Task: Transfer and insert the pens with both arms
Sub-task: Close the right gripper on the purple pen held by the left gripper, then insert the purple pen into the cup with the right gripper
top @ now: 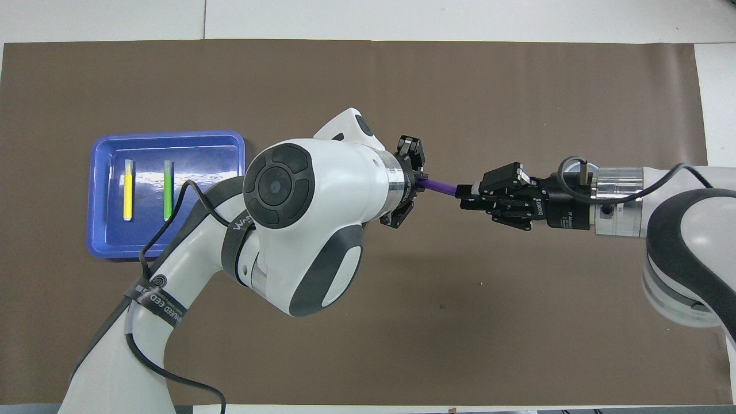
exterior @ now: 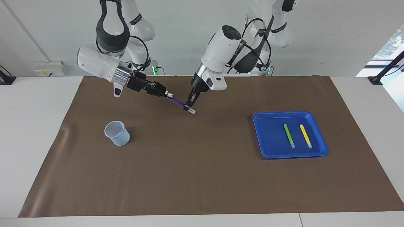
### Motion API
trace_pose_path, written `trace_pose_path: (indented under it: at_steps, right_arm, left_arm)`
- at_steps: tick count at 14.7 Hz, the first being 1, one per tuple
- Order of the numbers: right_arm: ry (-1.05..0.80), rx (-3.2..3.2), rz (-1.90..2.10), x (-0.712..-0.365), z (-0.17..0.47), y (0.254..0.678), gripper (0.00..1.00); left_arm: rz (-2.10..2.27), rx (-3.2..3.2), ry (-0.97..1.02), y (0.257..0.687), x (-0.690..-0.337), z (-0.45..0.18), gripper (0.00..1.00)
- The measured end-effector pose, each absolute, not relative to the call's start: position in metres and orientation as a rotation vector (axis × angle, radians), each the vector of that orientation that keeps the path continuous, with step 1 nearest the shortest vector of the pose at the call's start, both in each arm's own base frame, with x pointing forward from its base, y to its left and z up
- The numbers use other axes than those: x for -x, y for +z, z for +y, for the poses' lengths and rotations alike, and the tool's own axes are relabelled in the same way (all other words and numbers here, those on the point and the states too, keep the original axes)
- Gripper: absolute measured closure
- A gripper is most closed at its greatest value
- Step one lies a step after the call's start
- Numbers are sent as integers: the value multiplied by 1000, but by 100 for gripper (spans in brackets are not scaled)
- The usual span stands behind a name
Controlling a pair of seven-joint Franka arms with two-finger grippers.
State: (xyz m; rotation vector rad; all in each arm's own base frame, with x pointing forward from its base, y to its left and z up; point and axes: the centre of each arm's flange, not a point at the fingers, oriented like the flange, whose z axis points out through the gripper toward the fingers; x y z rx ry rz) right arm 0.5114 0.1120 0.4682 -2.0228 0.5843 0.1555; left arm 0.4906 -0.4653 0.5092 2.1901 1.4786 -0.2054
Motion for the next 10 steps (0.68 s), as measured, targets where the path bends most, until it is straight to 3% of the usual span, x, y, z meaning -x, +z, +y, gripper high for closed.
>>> trace_pose_path:
  at_steps: [5,7,10]
  right_arm:
    - [156,2023,584,-511,112,468,81]
    - [153,2022,585,-512,111,469,81]
    - [127,2090,526,-512,109,469,81]
  left_arm:
    - [1470,-2196,-202,509,-491,-465,83]
    - [1371,-2269,-161,507,-489,-466,69]
    - [1185,-2415,-95,501,-494,-457,35]
